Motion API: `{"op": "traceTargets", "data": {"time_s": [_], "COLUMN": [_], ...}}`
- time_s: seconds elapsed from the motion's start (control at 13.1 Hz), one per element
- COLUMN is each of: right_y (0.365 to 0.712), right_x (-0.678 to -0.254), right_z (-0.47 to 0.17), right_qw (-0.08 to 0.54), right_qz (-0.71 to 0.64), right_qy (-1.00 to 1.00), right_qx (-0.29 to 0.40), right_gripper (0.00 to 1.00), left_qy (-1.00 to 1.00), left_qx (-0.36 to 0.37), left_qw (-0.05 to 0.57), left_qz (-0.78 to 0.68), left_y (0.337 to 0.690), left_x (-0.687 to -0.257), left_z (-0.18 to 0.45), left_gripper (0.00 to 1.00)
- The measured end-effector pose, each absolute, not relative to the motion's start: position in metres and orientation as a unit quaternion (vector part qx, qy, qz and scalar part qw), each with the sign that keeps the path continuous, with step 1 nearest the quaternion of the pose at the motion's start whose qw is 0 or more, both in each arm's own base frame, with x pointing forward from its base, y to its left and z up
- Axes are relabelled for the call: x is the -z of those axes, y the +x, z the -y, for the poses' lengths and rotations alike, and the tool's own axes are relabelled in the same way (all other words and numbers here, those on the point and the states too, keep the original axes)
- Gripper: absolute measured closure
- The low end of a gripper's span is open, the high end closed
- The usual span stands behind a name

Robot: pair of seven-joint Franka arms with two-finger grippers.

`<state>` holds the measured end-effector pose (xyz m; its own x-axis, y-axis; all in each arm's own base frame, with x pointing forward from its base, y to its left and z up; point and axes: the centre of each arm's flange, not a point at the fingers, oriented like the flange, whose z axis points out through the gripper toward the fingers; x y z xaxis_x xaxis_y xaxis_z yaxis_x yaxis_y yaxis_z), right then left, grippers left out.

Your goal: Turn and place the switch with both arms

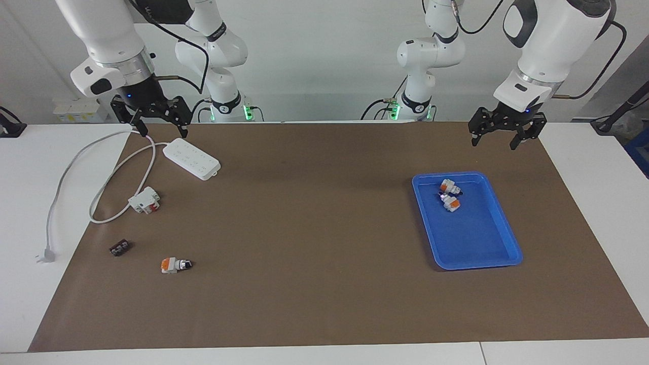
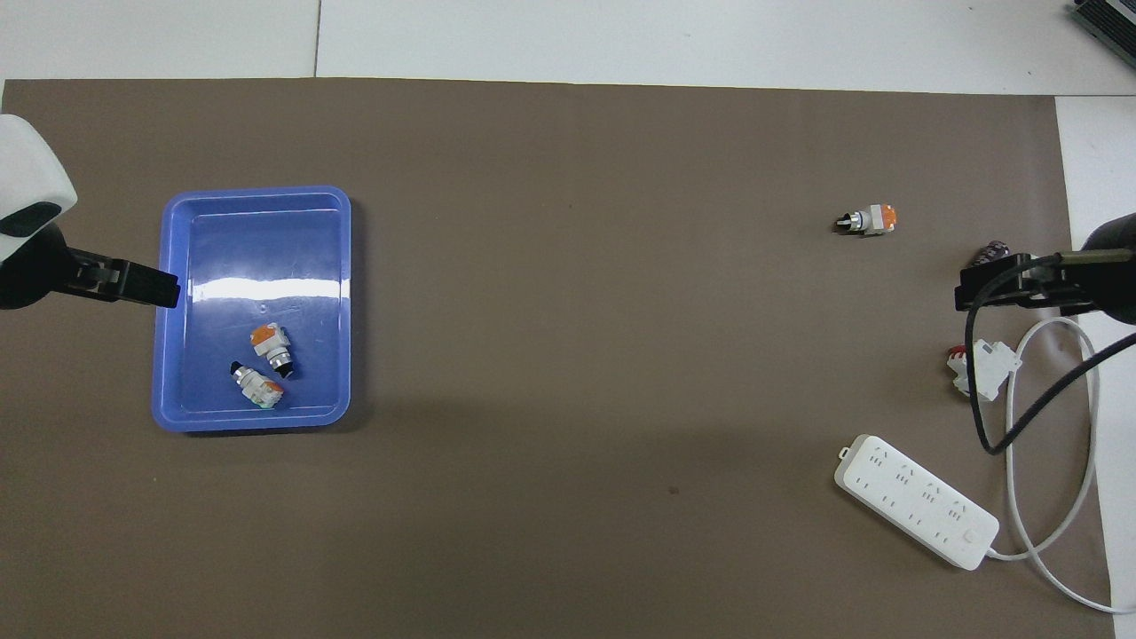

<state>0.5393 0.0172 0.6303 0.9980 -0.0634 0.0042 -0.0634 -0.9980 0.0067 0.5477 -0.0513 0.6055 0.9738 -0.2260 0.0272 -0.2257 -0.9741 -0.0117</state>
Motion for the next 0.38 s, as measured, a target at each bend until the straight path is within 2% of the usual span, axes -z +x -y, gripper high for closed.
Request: {"op": "traceTargets", "data": {"time_s": [0.38], "right_y": [0.5392], "right_x": [-0.6292], "right_z": [-0.0196], "right_qw": [0.004], "right_qz": [0.029], "right_qy": [1.000], "right_qx": [0.000], "right_gripper": [0.00], "left_qy": [-0.993], "left_qx": [0.014], "left_qw": [0.004], "left_qz": [-0.114], "left_y": [0.5477], "left_x": [-0.6055], "left_z": [0.0517], "left_gripper": [0.00]}}
